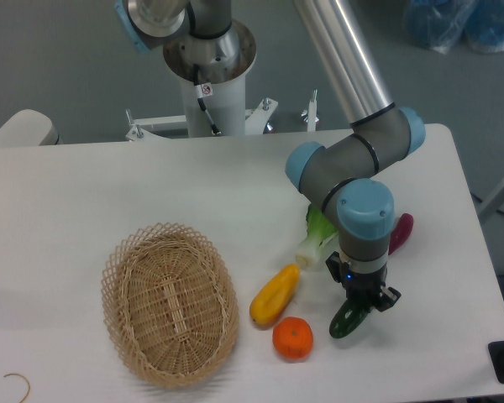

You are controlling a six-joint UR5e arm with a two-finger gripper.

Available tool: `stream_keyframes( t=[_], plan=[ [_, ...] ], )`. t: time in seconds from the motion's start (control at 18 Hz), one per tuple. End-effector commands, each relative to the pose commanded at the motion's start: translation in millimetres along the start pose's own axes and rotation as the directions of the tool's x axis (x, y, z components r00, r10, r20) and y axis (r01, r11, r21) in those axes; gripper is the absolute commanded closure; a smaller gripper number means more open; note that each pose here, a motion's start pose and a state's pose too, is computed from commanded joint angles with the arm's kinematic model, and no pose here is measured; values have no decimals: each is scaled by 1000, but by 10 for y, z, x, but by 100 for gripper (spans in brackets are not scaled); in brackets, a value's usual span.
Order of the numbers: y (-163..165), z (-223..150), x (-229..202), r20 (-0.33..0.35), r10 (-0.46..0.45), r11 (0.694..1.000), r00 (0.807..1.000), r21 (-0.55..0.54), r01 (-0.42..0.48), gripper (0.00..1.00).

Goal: Place the cucumber on the table
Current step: 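Move the held cucumber beside the bok choy and lower it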

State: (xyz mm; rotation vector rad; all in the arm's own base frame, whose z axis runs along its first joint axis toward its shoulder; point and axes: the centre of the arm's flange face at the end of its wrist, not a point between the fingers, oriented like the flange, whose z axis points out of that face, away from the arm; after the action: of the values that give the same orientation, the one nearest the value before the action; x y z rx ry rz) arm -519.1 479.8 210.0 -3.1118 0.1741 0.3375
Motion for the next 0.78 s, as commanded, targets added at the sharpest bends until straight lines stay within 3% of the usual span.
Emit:
stream_keyframes(
  t=[0.28,0.72,0.78],
  plan=[
    [11,4,117,-12,-101,995,995,-8,101,72],
    [102,55,295,-38,-97,995,995,-22,97,72],
    [100,49,290,-36,-97,995,995,-21,97,68]
  ],
)
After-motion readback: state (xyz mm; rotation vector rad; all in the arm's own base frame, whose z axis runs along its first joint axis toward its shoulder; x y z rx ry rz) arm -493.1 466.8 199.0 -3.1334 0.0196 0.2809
